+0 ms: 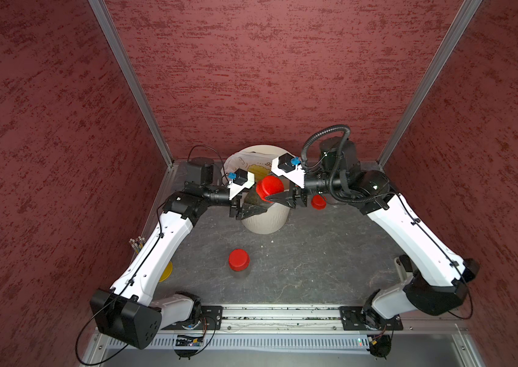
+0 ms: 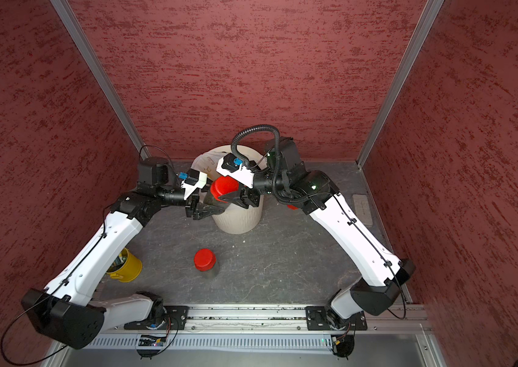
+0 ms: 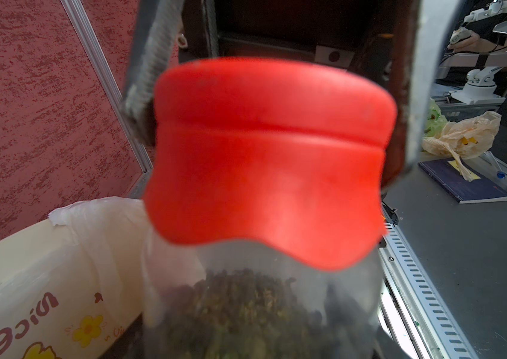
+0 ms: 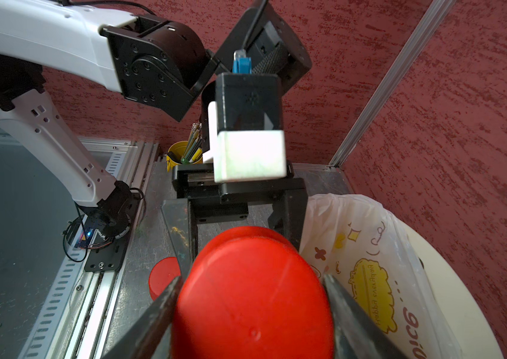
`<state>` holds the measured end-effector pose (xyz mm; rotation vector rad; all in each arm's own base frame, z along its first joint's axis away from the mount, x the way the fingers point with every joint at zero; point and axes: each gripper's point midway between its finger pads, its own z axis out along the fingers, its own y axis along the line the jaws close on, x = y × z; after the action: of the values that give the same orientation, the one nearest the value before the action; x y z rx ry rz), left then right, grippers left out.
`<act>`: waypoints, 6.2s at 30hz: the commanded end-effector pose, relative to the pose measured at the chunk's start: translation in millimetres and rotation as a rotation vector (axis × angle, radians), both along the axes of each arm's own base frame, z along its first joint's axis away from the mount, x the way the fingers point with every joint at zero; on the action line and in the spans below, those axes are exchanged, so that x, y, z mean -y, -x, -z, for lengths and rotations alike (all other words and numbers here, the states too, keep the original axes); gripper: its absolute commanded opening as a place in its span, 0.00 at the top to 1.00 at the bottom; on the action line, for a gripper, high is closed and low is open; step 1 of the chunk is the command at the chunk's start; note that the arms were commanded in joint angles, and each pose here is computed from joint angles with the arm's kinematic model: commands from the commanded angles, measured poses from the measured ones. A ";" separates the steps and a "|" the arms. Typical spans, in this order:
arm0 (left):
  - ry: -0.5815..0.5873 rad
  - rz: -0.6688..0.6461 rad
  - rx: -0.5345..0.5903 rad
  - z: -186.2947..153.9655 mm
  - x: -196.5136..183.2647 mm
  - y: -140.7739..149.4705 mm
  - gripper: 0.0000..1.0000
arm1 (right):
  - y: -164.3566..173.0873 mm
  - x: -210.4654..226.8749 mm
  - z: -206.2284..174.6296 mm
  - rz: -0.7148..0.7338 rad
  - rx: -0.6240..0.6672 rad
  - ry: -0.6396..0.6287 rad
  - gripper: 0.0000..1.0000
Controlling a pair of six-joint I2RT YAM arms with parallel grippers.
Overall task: Empty moldy tea leaves from jars
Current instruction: Unscrew the lid from the jar, then place the lid at the center of the board.
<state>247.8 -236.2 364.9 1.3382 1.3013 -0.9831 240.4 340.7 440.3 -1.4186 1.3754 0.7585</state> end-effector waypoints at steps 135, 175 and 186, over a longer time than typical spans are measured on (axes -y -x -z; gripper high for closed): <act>0.009 -0.042 0.003 -12.2 -7.0 -4.5 0.30 | 7.6 16.1 -31.9 0.226 0.022 -0.075 0.61; 0.028 -0.063 0.052 -25.7 -8.4 -5.5 0.29 | -36.7 127.8 20.4 0.777 -0.264 -0.153 0.66; 0.025 -0.082 0.078 -35.9 -9.5 -9.3 0.29 | -49.7 145.5 120.2 0.928 -0.494 -0.172 0.64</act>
<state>258.9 -229.5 382.2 1.2841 1.3209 -0.9229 283.4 201.4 306.0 -0.4789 2.1044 0.5369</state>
